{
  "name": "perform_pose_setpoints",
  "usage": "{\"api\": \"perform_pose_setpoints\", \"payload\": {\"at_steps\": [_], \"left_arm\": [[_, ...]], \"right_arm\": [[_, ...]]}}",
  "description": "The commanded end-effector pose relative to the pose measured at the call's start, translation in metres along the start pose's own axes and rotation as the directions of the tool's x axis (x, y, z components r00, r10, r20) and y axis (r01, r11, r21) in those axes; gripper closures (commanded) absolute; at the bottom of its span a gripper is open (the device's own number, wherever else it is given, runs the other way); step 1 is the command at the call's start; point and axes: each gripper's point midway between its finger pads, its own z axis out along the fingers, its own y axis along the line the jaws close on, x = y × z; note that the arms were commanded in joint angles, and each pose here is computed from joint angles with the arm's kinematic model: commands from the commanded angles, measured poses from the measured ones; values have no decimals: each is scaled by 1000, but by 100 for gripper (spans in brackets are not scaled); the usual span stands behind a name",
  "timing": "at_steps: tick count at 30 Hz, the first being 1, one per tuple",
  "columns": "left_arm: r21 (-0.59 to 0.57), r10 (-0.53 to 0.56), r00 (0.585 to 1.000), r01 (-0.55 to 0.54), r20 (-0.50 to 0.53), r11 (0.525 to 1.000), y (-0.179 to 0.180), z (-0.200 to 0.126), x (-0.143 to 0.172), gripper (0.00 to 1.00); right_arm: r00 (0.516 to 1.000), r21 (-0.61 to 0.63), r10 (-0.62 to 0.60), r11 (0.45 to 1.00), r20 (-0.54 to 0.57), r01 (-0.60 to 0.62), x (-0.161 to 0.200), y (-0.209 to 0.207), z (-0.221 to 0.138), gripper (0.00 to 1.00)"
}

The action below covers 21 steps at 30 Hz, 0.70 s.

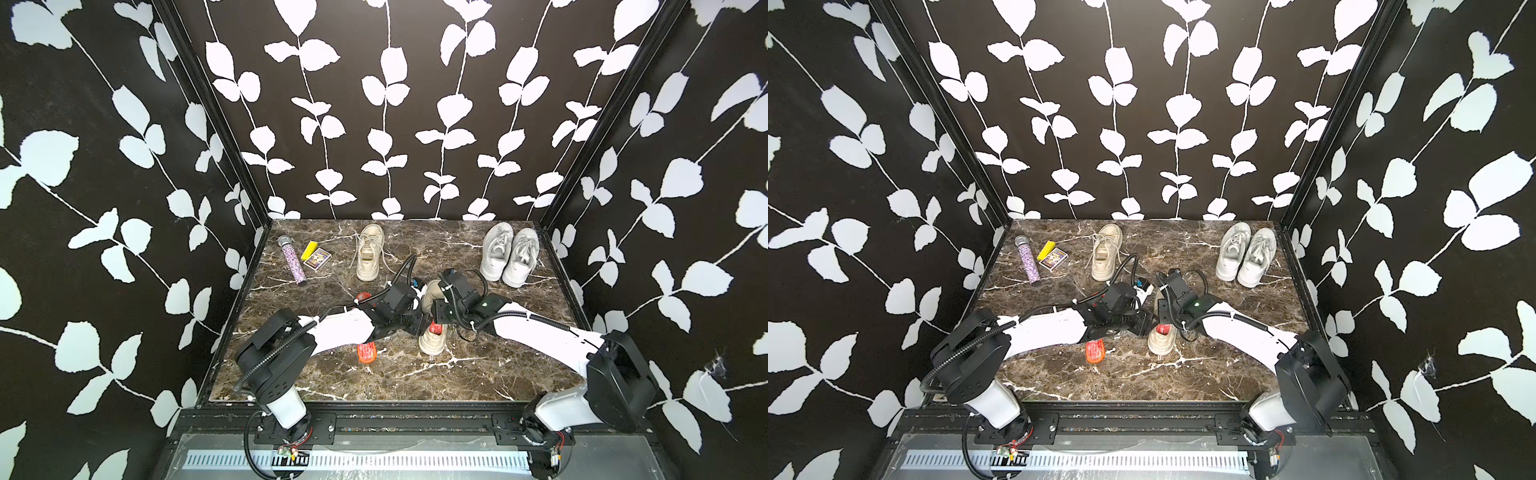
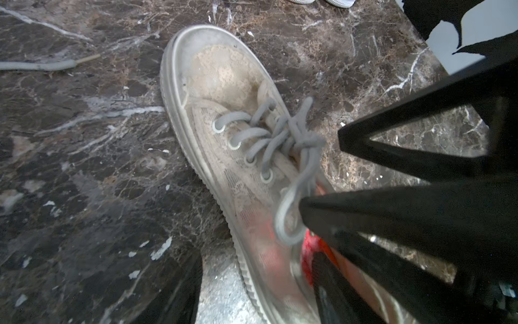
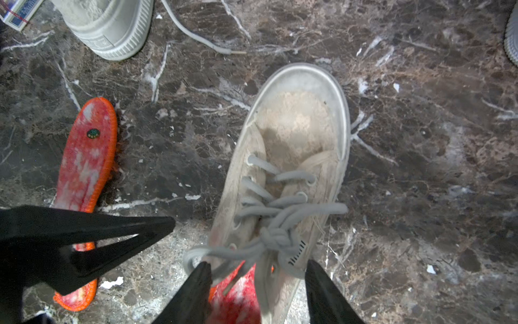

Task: Remove the insole from the shoe
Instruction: Untie the shoelace on the shoe.

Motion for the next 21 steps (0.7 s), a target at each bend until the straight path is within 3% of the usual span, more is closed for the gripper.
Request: {"api": "perform_pose_setpoints", "payload": {"at_steps": [1,5,10,15,21], "left_arm": [[22,25,1000,-25,-7,999,-8,2,-6,38],[18,33,999,-33,-10,999,-8,3,-7,40],[21,34,999,-33,-13,999,-8,4,-5,44],[36,38,999,-38,-5,999,-9,5,-4,48],[32,54,998,-53,-16,998,-9,7,-5,56]], "right_arm": [[1000,21,2,1000,22,-2,-9,0,2,46],[1000,23,2,1000,5,-2,-3,-2,0,51],[1000,-12,5,1000,4,-5,3,3,-15,65],[996,-115,78,990,-33,-81,18,18,-11,68],[993,-105,108,988,-51,-113,26,16,1,72]]}}
